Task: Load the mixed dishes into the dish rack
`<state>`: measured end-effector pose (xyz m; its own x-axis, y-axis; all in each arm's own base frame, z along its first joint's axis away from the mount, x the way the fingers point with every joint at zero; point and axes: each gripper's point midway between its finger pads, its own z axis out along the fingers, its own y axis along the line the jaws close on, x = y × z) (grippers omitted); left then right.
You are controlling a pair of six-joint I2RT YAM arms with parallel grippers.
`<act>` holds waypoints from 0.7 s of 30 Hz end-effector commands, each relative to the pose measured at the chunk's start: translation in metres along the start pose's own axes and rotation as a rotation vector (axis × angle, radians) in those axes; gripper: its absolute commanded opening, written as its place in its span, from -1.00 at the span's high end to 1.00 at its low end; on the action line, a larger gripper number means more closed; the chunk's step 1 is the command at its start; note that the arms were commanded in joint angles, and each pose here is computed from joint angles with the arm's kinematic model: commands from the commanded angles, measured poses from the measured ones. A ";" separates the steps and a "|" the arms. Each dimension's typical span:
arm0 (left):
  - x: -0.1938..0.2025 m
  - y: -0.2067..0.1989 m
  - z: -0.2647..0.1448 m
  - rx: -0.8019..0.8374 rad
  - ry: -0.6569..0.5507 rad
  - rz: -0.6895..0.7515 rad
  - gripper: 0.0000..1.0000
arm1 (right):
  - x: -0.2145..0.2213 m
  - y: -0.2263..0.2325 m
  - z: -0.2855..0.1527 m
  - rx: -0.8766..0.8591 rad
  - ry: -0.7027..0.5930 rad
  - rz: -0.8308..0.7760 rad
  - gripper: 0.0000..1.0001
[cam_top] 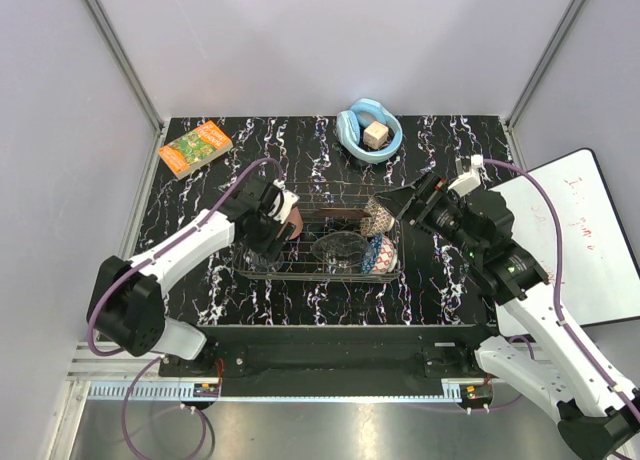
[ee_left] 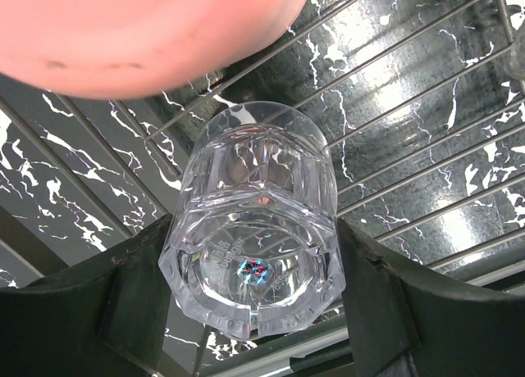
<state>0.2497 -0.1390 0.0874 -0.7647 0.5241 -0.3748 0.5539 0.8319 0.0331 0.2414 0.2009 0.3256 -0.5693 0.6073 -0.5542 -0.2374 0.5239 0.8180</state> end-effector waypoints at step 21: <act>-0.022 -0.013 -0.067 0.059 -0.180 0.004 -0.98 | -0.002 -0.008 0.003 0.043 -0.007 -0.023 -0.99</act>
<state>0.2344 -0.1393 0.1265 -0.7331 0.4983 -0.4629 0.5595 0.8288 0.0062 0.2429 0.2015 0.3125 -0.5897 0.5907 -0.5508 -0.2087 0.5473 0.8105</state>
